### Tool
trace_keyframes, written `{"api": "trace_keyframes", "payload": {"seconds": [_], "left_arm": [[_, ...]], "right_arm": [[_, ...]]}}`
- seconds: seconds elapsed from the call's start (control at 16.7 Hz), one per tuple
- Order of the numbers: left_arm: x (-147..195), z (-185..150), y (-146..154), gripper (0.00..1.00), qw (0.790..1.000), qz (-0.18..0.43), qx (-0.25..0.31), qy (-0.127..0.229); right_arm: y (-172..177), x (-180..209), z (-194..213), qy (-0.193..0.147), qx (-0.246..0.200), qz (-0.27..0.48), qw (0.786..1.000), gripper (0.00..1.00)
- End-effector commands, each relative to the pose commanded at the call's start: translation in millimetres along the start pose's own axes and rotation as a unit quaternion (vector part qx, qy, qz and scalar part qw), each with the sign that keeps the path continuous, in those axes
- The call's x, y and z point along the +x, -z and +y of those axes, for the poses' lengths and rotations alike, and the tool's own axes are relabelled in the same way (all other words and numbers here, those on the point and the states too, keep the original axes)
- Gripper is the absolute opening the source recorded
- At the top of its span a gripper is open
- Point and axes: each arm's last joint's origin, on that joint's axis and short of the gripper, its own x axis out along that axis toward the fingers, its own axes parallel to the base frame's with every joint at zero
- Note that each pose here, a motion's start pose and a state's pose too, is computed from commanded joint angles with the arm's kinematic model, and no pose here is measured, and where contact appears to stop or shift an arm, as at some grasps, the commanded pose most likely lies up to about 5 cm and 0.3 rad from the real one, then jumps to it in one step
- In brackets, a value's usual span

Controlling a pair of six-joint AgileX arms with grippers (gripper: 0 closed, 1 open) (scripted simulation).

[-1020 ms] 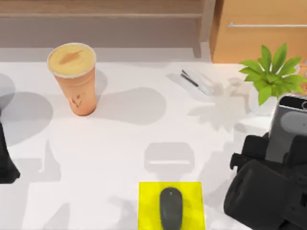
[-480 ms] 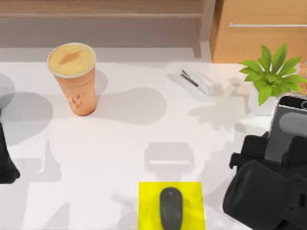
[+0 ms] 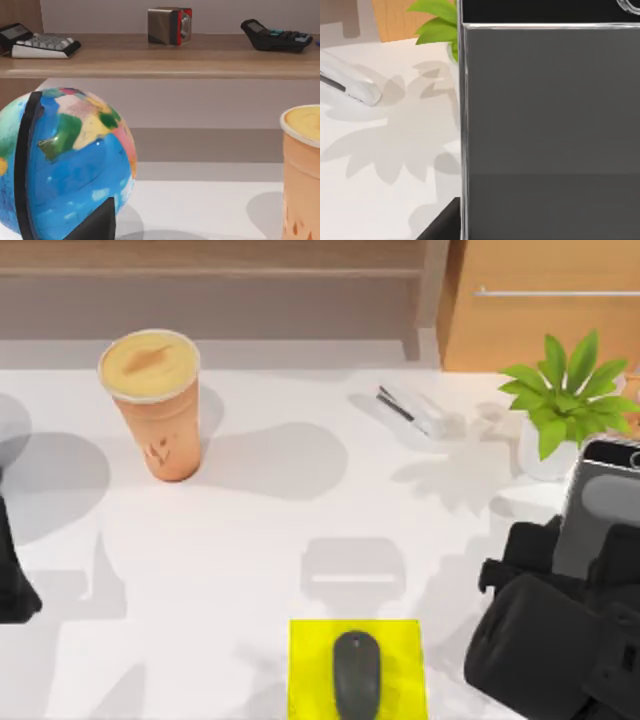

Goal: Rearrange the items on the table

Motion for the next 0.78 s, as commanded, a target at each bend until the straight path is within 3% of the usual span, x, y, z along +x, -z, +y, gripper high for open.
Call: {"api": "trace_keyframes", "payload": {"seconds": [0.18,0.24,0.78], "left_arm": [[0.0,0.0,0.0,1.0,1.0,0.0,0.0,0.0],[0.0,0.0,0.0,1.0,1.0,0.0,0.0,0.0],[0.0,0.0,0.0,1.0,1.0,0.0,0.0,0.0]], "right_arm": [[0.0,0.0,0.0,0.0,0.0,0.0,1.0,0.98],[0.0,0.0,0.0,0.0,0.0,0.0,1.0,1.0],[-0.3,-0.6,0.3,-0.001,0.0,-0.001,1.0,1.0]]}}
